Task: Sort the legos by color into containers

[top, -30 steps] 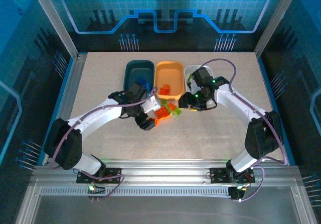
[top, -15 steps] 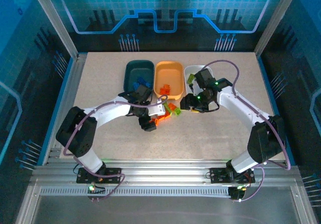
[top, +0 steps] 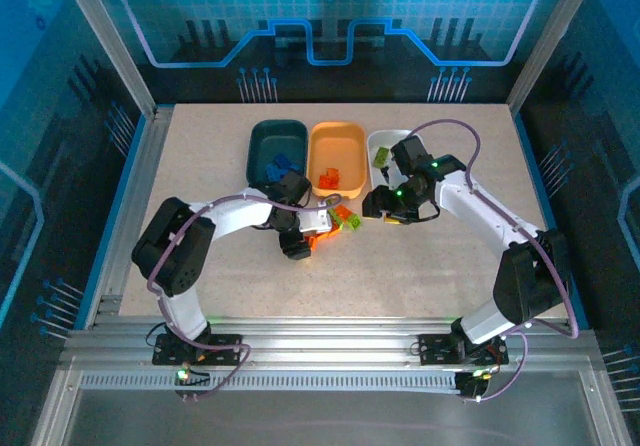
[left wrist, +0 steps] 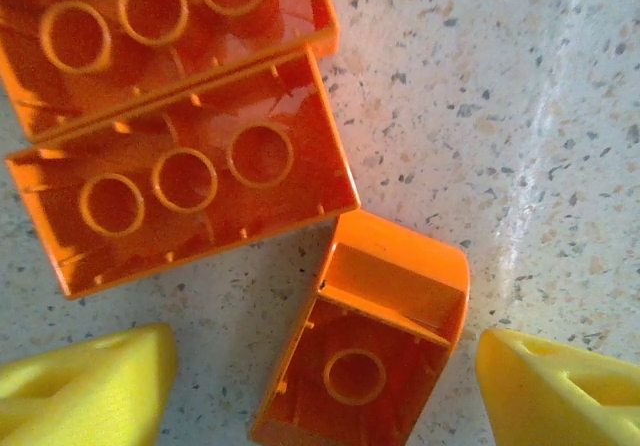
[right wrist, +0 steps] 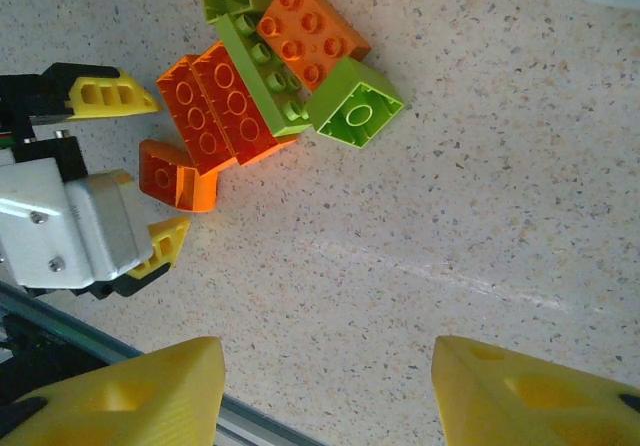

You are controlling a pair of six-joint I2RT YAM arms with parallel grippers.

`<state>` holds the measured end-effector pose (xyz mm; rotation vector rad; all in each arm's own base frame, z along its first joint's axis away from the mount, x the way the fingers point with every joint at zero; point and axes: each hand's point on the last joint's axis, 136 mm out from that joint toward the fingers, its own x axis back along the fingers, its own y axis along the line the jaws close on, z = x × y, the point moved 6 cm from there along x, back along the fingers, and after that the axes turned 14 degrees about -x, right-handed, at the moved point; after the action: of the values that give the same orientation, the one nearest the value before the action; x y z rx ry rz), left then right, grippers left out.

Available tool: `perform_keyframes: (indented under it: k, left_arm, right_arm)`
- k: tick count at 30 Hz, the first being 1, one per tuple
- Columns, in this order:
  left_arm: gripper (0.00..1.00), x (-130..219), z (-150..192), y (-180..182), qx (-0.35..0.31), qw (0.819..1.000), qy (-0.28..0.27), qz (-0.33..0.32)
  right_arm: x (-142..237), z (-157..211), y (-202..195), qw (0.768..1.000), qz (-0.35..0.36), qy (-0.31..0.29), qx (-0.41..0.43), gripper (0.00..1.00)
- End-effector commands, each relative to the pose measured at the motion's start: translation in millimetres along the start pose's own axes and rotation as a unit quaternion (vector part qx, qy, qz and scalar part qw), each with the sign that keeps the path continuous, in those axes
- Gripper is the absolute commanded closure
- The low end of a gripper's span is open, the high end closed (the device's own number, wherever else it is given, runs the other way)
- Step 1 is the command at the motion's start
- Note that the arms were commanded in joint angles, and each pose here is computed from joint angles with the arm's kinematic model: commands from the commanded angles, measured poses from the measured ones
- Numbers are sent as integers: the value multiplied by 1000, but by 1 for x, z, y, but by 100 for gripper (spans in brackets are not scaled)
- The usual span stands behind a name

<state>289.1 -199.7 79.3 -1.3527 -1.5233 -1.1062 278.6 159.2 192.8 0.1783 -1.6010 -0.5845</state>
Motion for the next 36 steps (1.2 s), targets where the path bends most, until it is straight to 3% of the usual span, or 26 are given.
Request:
perform_keyframes:
  k: [1, 6, 9, 13, 15, 27, 36]
  left_arm:
    - [22, -5, -3, 0, -12, 1000, 9, 1]
    - [26, -12, -5, -3, -2, 1000, 16, 7]
    - [34, -17, -8, -3, 9, 1000, 17, 15]
    - [60, -22, -9, -3, 36, 998, 30, 38]
    - [67, -22, -8, -4, 43, 997, 38, 50]
    - [69, 20, -5, -15, 78, 996, 37, 23]
    - [68, 83, -22, 11, 203, 977, -41, -39]
  right_arm:
    - [-5, -3, -3, 1000, 0, 16, -11, 42]
    - [-7, -10, 3, 1000, 0, 18, -6, 42]
    - [-7, -14, 6, 1000, -1, 20, -2, 42]
    - [-7, -17, 8, 1000, -2, 21, 1, 42]
    - [-8, -18, 7, 1000, -3, 21, 0, 42]
    - [-9, -24, -2, 1000, -15, 21, -13, 42]
    - [-37, -28, -12, 997, 25, 65, -22, 42]
